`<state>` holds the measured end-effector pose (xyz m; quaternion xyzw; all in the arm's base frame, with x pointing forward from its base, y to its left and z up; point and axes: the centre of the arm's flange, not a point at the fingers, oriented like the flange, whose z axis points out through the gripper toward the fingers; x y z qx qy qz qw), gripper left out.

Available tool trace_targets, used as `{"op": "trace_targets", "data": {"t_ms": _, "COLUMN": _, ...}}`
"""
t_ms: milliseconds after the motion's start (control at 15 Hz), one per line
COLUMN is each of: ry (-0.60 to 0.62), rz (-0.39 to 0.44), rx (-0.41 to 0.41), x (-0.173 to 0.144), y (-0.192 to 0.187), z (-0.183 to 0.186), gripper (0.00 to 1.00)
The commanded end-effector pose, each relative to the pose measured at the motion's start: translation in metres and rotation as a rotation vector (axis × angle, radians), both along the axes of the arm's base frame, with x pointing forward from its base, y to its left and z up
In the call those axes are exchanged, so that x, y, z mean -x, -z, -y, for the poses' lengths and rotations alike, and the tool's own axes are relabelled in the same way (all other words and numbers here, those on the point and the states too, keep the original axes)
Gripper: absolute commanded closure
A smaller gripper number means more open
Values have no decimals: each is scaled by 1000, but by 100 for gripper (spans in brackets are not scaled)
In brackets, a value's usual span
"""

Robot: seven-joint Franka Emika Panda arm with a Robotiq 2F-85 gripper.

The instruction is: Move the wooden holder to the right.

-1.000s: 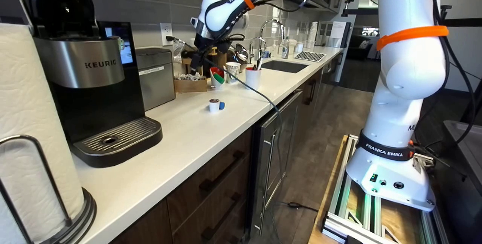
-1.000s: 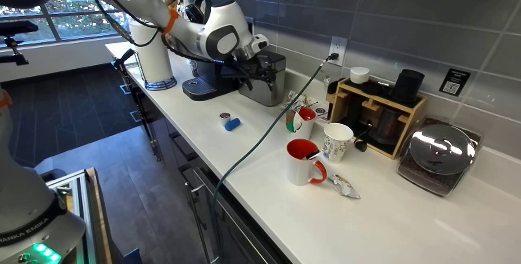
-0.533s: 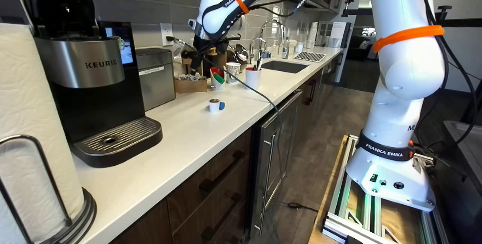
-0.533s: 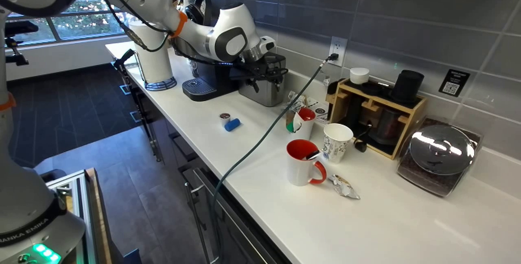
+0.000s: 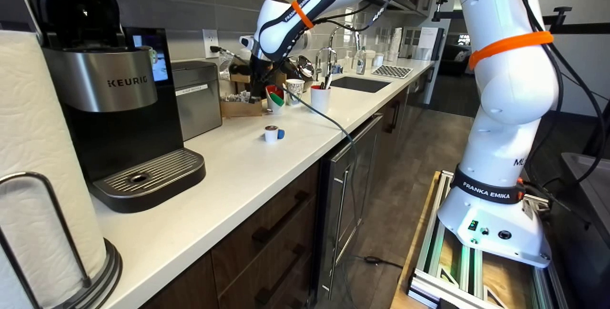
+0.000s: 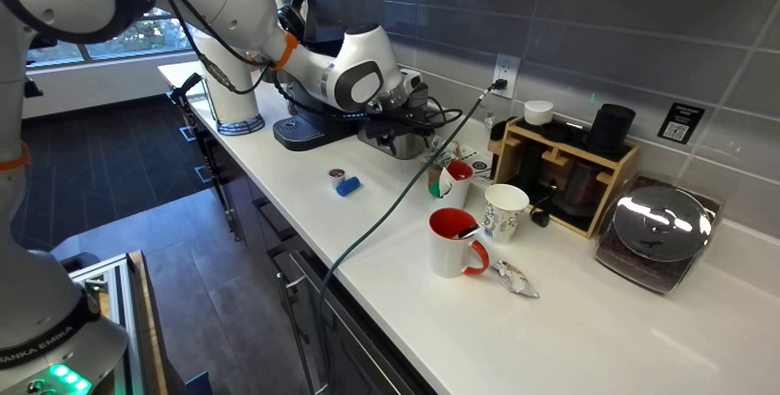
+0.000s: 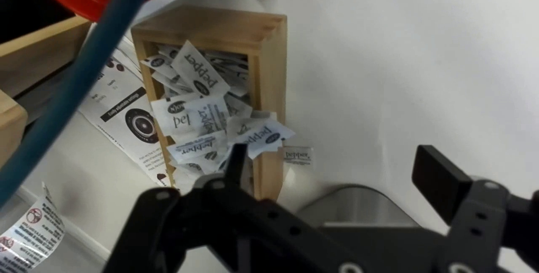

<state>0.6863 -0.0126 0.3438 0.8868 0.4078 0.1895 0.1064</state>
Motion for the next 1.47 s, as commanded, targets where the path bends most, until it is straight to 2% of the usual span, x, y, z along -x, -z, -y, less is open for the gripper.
{"op": "trace_targets", "data": {"t_ms": 0, "ry": -42, "rz": -40, "rx": 35, "x": -14, "y": 4, "z": 12, "gripper": 0}}
{"op": "trace_targets", "data": {"t_ms": 400, "ry": -63, "rz": -118, "rx": 77, "x": -19, "y": 19, "z": 11, "gripper": 0}}
{"op": "trace_targets", "data": {"t_ms": 600, "ry": -40, "rz": -137, "rx": 102, "x": -25, "y": 29, "z": 18, "gripper": 1}}
{"op": "trace_targets", "data": {"t_ms": 867, "ry": -1, "rz": -138, "rx": 97, "x": -33, "y": 38, "z": 23, "gripper": 3}}
{"op": "trace_targets", "data": {"t_ms": 1067, "ry": 15, "rz": -131, "rx": 89, "x": -39, "y": 41, "z": 23, "gripper": 12}}
{"op": "trace_targets", "data": {"t_ms": 1133, "ry": 19, "rz": -129, "rx": 89, "x": -41, "y": 42, "z": 23, "gripper": 19}}
{"op": "trace_targets", "data": {"t_ms": 1200, "ry": 23, "rz": -127, "rx": 89, "x": -43, "y": 42, "z": 23, "gripper": 16}}
{"op": "trace_targets", "data": {"t_ms": 1267, "ry": 27, "rz": -126, "rx": 89, "x": -45, "y": 43, "z": 24, "gripper": 19}}
{"op": "trace_targets", "data": {"t_ms": 1400, "ry": 35, "rz": -125, "rx": 90, "x": -47, "y": 45, "z": 25, "gripper": 29}}
